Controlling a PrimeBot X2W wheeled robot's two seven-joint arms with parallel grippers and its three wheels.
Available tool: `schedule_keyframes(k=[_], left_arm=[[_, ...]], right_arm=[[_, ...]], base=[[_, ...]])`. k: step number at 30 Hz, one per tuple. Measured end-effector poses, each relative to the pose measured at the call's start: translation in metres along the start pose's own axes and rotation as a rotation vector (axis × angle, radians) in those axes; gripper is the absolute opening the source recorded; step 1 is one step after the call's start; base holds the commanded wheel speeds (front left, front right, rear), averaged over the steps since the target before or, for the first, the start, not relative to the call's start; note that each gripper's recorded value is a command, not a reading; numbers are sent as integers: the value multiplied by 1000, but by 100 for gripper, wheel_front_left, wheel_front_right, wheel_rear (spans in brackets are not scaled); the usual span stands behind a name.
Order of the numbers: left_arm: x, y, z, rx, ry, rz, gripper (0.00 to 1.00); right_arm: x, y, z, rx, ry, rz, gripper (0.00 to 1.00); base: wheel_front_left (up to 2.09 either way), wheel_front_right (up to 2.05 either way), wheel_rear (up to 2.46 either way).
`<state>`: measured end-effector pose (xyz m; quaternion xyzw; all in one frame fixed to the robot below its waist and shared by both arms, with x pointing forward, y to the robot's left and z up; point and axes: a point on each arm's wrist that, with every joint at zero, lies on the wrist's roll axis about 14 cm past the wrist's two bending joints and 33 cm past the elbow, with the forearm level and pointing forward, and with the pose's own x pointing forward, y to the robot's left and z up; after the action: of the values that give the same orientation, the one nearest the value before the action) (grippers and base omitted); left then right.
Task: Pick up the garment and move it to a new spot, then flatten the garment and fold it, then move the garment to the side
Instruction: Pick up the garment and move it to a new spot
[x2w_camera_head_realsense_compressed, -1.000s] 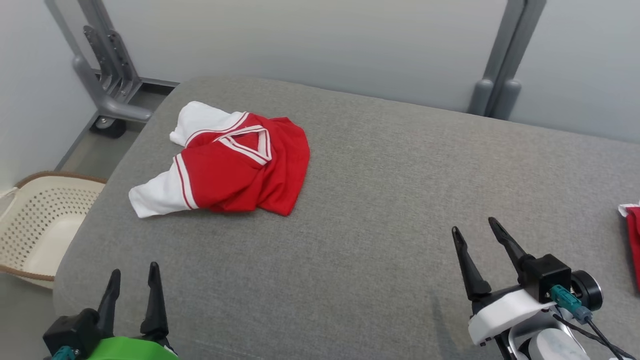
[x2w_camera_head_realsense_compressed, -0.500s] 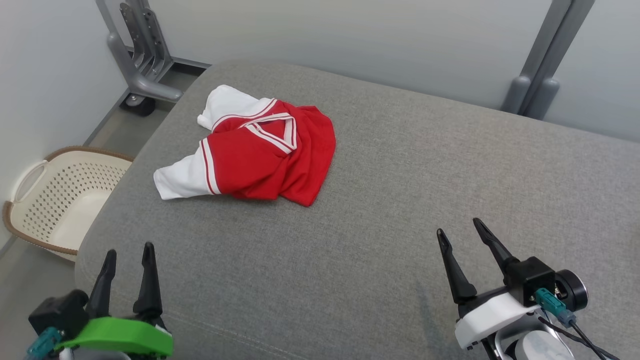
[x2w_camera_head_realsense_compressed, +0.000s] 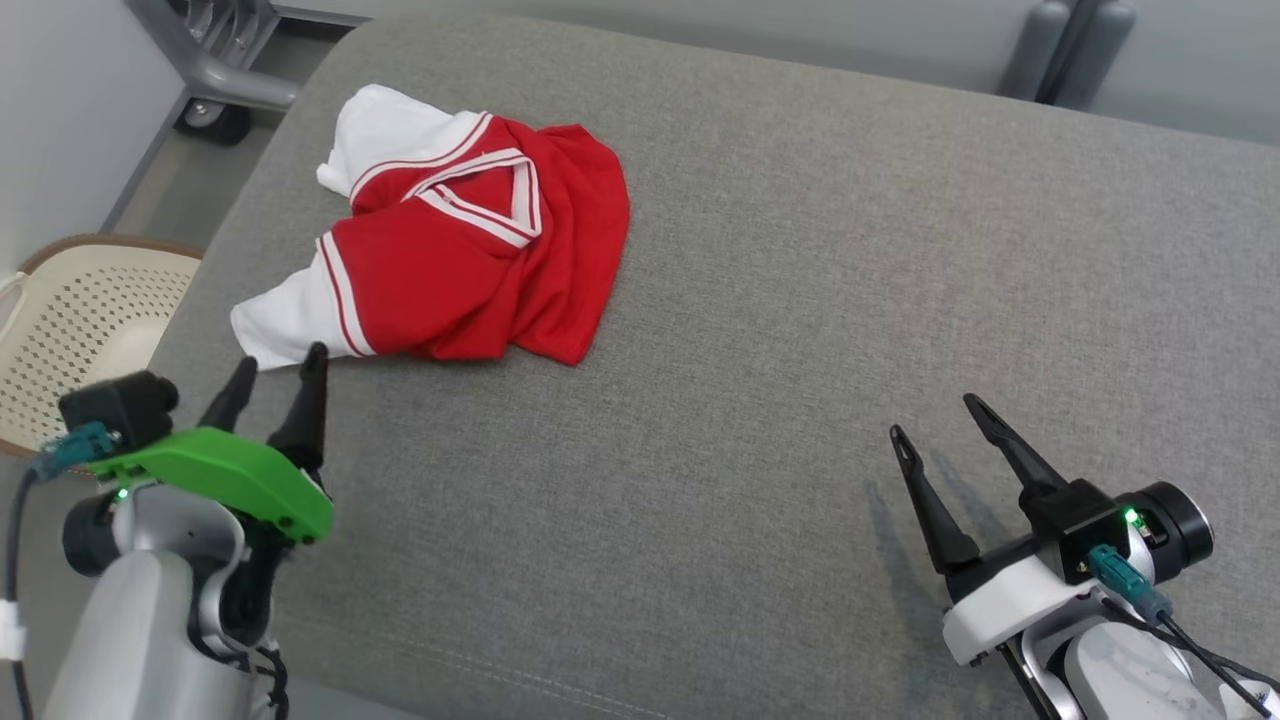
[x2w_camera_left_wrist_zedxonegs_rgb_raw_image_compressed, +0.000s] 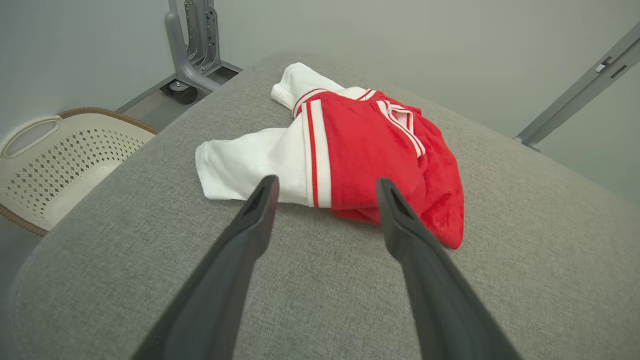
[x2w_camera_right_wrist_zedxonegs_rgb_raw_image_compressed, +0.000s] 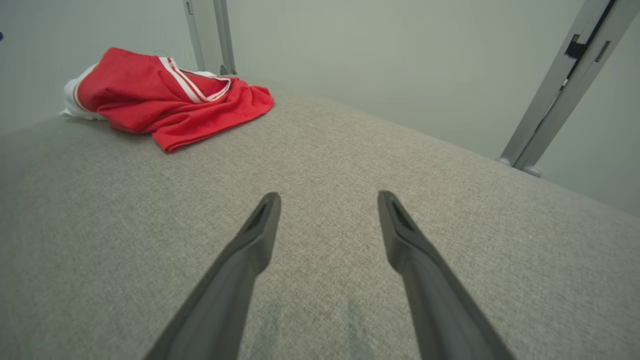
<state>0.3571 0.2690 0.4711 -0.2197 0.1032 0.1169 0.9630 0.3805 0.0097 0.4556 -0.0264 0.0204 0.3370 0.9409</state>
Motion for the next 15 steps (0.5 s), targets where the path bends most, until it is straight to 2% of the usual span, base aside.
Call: schedule_keyframes(k=[5,15], left_arm=[[32,15,8,12,39,60,100],[91,10,-41,-38,237,107,100]], right_arm=[[4,-14,-7,4,9,-17,100],[16,-73,-20,-18,12,-121,100]], base=[[0,0,0],[0,0,0]])
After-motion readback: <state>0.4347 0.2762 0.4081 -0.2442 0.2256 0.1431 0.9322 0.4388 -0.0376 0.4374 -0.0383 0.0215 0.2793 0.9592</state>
